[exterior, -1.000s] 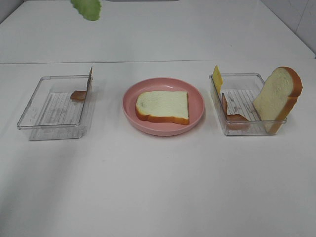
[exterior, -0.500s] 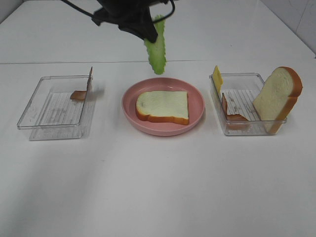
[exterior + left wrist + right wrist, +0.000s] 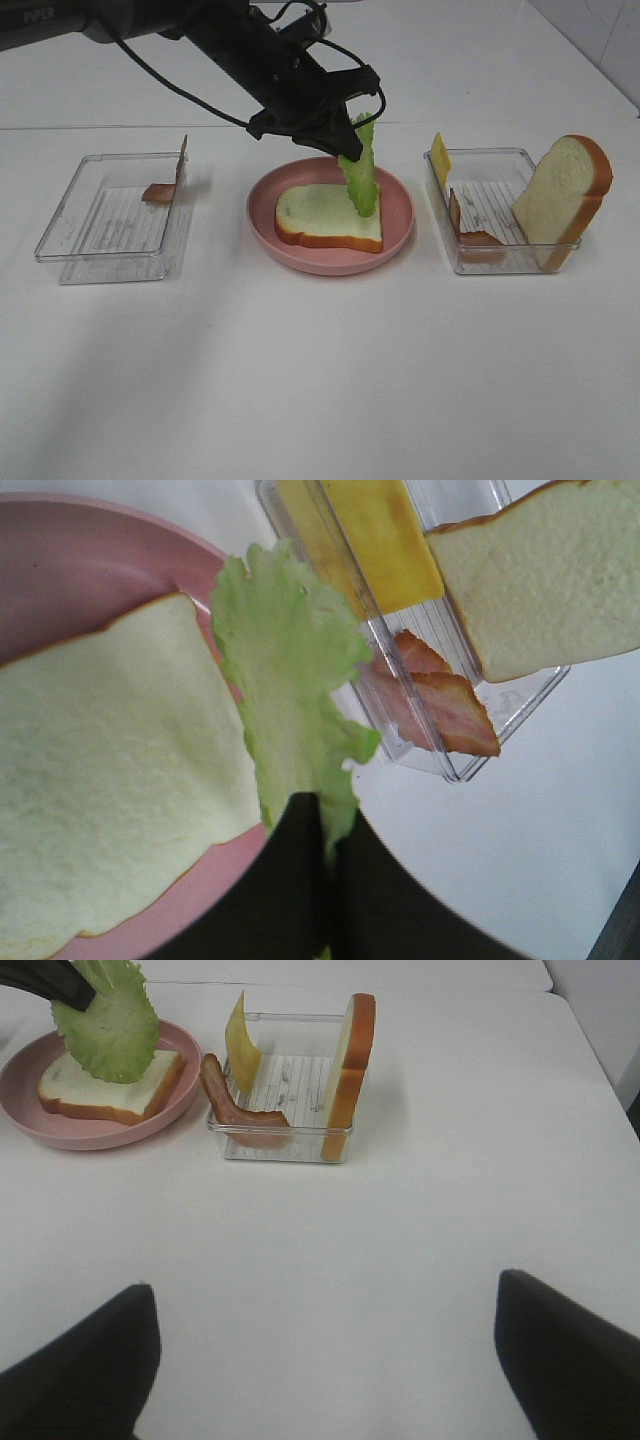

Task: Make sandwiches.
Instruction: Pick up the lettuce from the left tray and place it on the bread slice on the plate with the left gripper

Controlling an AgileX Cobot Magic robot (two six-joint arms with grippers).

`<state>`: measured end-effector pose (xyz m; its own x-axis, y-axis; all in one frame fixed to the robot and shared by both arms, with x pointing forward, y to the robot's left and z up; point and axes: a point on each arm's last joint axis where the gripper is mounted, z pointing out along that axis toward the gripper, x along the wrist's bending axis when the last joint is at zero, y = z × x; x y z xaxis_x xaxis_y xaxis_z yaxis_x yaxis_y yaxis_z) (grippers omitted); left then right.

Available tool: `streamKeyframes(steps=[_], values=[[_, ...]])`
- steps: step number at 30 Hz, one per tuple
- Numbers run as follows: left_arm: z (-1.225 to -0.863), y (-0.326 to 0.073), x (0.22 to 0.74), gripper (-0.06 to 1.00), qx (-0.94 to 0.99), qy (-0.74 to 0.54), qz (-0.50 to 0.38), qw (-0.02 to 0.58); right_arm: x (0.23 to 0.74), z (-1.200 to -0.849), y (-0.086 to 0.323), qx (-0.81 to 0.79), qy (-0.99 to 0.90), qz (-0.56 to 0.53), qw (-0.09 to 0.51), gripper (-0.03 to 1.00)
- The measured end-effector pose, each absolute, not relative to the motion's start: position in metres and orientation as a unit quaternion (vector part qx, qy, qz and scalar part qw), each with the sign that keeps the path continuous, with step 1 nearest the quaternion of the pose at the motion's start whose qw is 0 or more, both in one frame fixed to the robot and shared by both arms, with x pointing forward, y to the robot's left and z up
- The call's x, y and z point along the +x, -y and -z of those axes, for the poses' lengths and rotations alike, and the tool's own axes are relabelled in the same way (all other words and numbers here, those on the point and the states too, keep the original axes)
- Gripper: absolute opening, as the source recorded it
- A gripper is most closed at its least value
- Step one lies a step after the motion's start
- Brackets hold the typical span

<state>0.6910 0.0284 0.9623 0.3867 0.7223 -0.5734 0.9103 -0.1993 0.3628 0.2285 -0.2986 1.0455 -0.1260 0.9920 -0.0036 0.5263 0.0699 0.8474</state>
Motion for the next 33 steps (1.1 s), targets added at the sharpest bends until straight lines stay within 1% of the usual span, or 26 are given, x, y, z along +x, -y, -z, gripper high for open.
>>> streamKeyframes(steps=[9,14,18,23,25,33], values=[[-0.952,-0.027,0.697,0.0,0.752,-0.545,0.131,0.346,0.228,-1.046,0.299,0.578,-0.657,-0.362,0.321,0.82],[-0.937,-0.025,0.698,0.0,0.748,-0.552,0.142,0.34,0.228,-1.046,0.299,0.578,-0.657,-0.362,0.321,0.82],[-0.933,-0.025,0.698,0.0,0.748,-0.553,0.144,0.336,0.228,-1.046,0.299,0.578,-0.657,-0.362,0.321,0.82],[-0.93,-0.028,0.699,0.0,0.758,-0.549,0.131,0.326,0.228,-1.046,0.299,0.578,-0.657,-0.362,0.321,0.82],[-0.928,-0.031,0.699,0.0,0.767,-0.549,0.113,0.312,0.228,-1.046,0.299,0.578,-0.657,-0.362,0.321,0.82],[-0.924,-0.037,0.7,0.0,0.77,-0.567,0.092,0.28,0.228,-1.046,0.299,0.578,-0.657,-0.362,0.321,0.82]])
